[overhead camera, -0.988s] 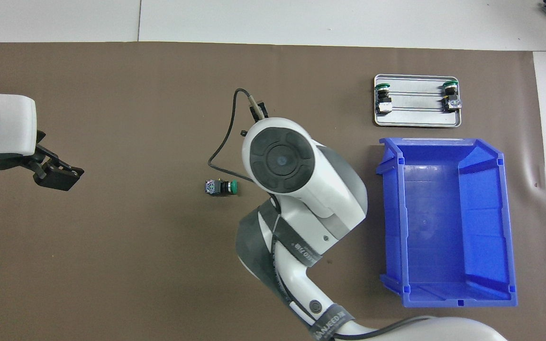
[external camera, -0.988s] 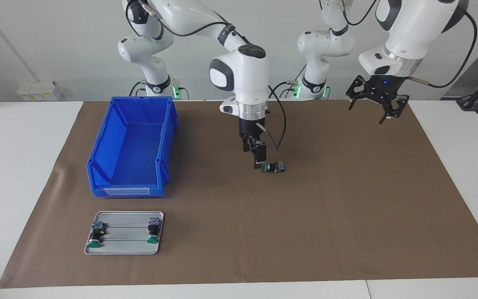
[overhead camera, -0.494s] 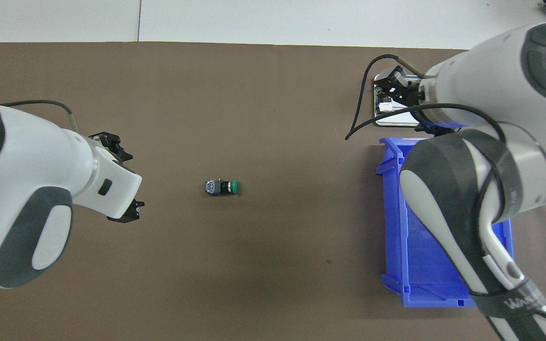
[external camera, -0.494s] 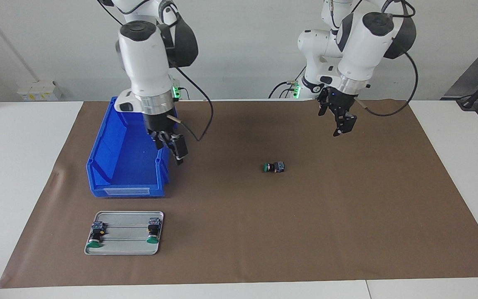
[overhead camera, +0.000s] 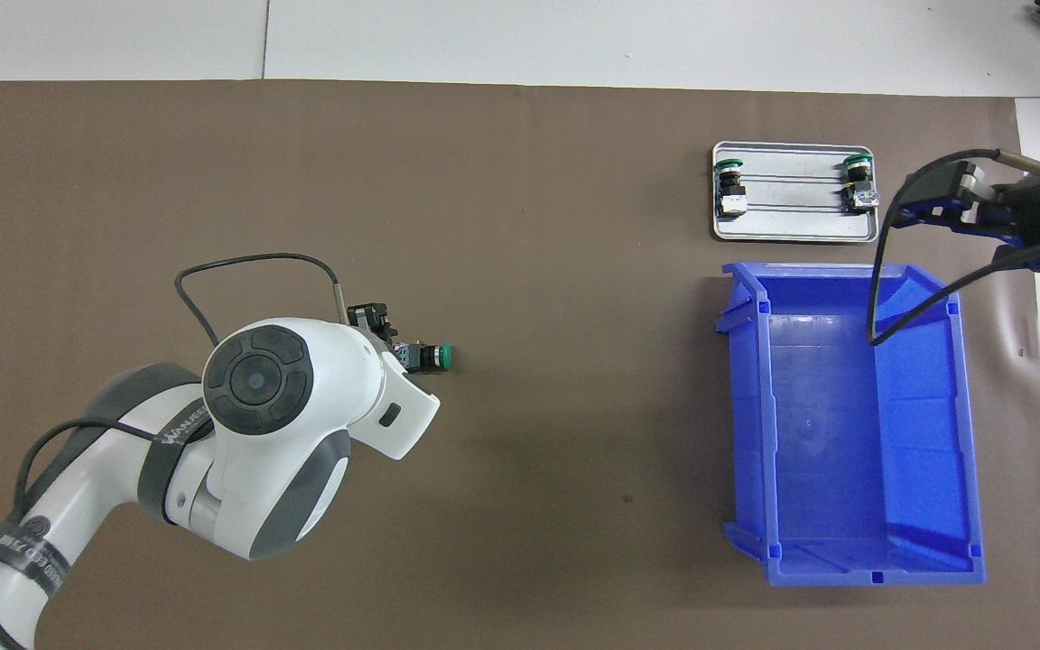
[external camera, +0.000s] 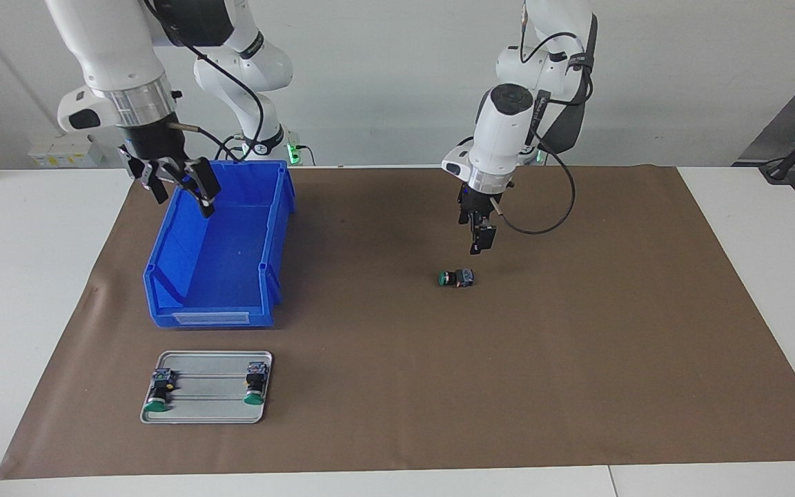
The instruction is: Place and press button with both arms
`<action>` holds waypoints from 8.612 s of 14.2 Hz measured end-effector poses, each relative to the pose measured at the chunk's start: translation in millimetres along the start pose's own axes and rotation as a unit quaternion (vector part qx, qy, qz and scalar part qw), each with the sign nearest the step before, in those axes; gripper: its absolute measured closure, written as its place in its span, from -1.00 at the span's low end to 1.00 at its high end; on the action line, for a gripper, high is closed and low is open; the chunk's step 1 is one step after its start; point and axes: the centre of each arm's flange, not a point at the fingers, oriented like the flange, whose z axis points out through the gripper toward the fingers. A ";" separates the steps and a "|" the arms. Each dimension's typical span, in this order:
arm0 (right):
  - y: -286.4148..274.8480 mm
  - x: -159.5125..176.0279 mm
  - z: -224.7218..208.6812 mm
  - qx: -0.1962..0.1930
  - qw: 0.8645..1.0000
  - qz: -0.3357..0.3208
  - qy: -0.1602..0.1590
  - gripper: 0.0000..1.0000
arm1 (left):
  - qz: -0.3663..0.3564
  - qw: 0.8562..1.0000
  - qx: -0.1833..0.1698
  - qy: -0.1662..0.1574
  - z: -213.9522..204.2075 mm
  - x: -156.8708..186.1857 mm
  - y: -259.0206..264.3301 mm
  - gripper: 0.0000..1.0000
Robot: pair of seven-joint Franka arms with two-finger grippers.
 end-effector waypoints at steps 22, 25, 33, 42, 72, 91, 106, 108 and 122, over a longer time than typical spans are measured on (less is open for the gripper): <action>22.2 -7.0 21.2 -0.009 0.995 -0.075 -0.063 -1.00 | -0.002 0.999 -0.029 -0.019 117.8 63.2 -19.5 -0.72; 22.4 -7.4 20.6 -0.009 0.995 -0.075 -0.063 -1.00 | 0.002 0.999 -0.039 -0.028 119.8 59.9 -18.3 -0.70; 22.5 -7.8 21.4 -0.009 0.995 -0.075 -0.064 -1.00 | 0.006 0.998 -0.051 -0.041 118.4 55.7 -17.8 -0.53; 22.7 -8.2 22.4 -0.010 0.995 -0.075 -0.065 -1.00 | 0.012 0.999 -0.025 -0.043 81.4 55.4 -45.5 0.18; 25.5 -15.6 29.4 -0.012 0.994 -0.075 -0.075 -1.00 | -0.131 0.820 -0.045 0.555 136.9 -207.3 -12.2 0.18; 26.1 -17.2 30.0 -0.012 0.994 -0.075 -0.076 -1.00 | -0.123 0.800 -0.033 0.587 142.6 -224.7 19.4 -0.29; 26.4 -17.9 30.9 -0.012 0.994 -0.075 -0.077 -1.00 | -0.187 0.852 -0.163 0.462 67.5 -294.2 -41.3 -0.29; 26.4 -17.9 30.8 -0.012 0.994 -0.075 -0.077 -1.00 | -0.218 0.864 -0.181 0.417 28.6 -290.4 -58.6 -0.25; 30.5 -15.6 -9.5 -0.025 0.995 -0.078 -0.060 -1.00 | -0.497 0.854 -0.146 0.043 -58.5 -141.3 -79.5 0.98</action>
